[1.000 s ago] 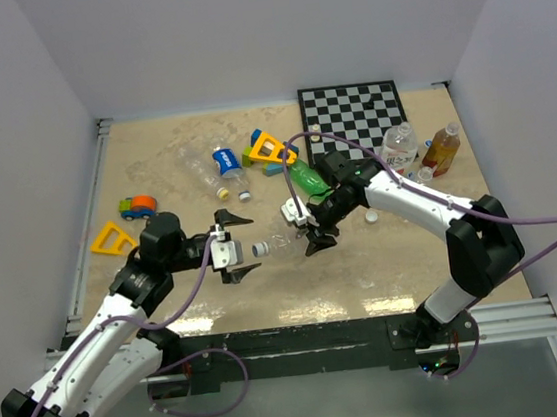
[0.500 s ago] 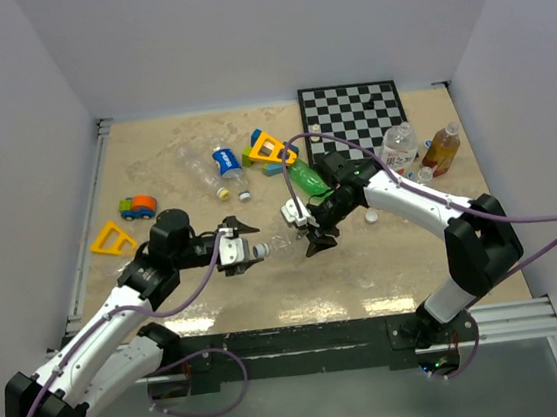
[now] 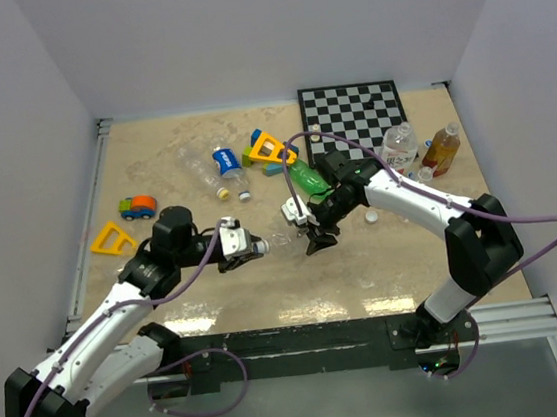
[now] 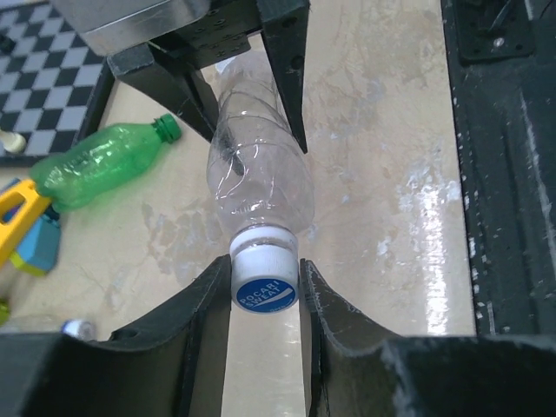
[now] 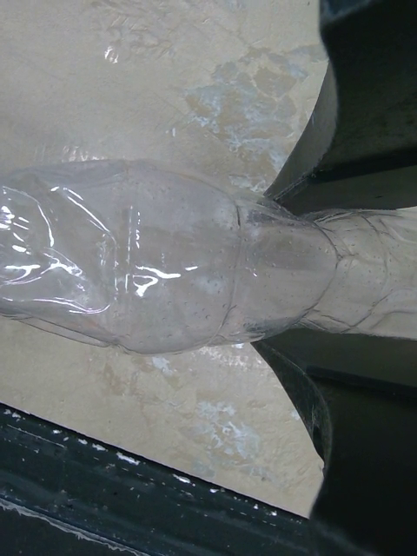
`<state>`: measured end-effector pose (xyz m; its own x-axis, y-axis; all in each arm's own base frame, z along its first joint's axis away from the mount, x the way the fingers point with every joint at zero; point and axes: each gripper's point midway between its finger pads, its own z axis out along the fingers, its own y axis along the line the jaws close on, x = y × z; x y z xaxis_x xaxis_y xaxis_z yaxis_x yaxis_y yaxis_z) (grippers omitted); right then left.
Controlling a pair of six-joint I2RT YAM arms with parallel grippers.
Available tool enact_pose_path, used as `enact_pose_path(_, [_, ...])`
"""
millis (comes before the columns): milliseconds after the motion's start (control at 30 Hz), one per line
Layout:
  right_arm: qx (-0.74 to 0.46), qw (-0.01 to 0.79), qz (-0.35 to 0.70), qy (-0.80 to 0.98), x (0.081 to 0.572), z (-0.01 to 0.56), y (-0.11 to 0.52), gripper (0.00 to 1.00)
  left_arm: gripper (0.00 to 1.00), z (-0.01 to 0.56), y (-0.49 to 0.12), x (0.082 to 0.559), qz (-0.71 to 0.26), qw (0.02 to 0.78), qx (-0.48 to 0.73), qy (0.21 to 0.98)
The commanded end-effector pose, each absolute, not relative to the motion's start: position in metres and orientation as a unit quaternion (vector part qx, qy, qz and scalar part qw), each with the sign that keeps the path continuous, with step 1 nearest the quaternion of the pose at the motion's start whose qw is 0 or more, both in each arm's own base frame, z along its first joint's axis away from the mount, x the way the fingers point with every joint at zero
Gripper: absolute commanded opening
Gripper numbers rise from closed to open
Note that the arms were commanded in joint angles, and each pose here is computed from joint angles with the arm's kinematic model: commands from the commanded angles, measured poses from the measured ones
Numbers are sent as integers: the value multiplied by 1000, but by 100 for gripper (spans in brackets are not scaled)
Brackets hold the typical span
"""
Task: Unscrew the bottle caps
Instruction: Unscrew the bottle cap from the plastic bottle.
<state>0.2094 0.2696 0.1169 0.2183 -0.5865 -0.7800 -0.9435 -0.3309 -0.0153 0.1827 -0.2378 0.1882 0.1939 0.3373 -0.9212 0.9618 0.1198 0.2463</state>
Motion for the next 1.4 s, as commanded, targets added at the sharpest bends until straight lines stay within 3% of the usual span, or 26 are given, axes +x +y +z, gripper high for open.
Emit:
enact_pose_path(0, [-739,275,362,497,209,134,280,8,0,221,-243,194,-349,501,496,617])
enact_pose_path(233, [-738,275,360,500,211,133,281,8,0,224,-242,201,-439,359,158,808])
enact_pose_path(300, [-738,275,361,500,211,133,280,8,0,219,-245,197,-458,327,117,818])
enact_pose_path(500, [-739,275,359,500,211,133,281,8,2,217,-241,206,-434,341,114,826])
enact_pose_path(600, [-738,274,359,502,210,133,280,7,33,222,-240,208,-426,350,128,824])
enact_pose_path(700, [-738,275,358,501,211,133,280,8,48,231,-233,211,-409,373,138,822])
enact_pose_path(833, [-738,272,360,502,210,132,280,8,54,237,-221,214,-379,402,142,822])
enact_pose_path(1000, [-738,272,360,503,211,131,280,7,51,237,-204,220,-337,431,140,826])
enact_pose_path(1200, [-736,273,357,506,212,131,280,8,71,218,-214,203,-360,396,195,822])
enact_pose_path(1367, [-736,272,358,506,212,130,281,7,79,210,-226,183,-406,367,234,803])
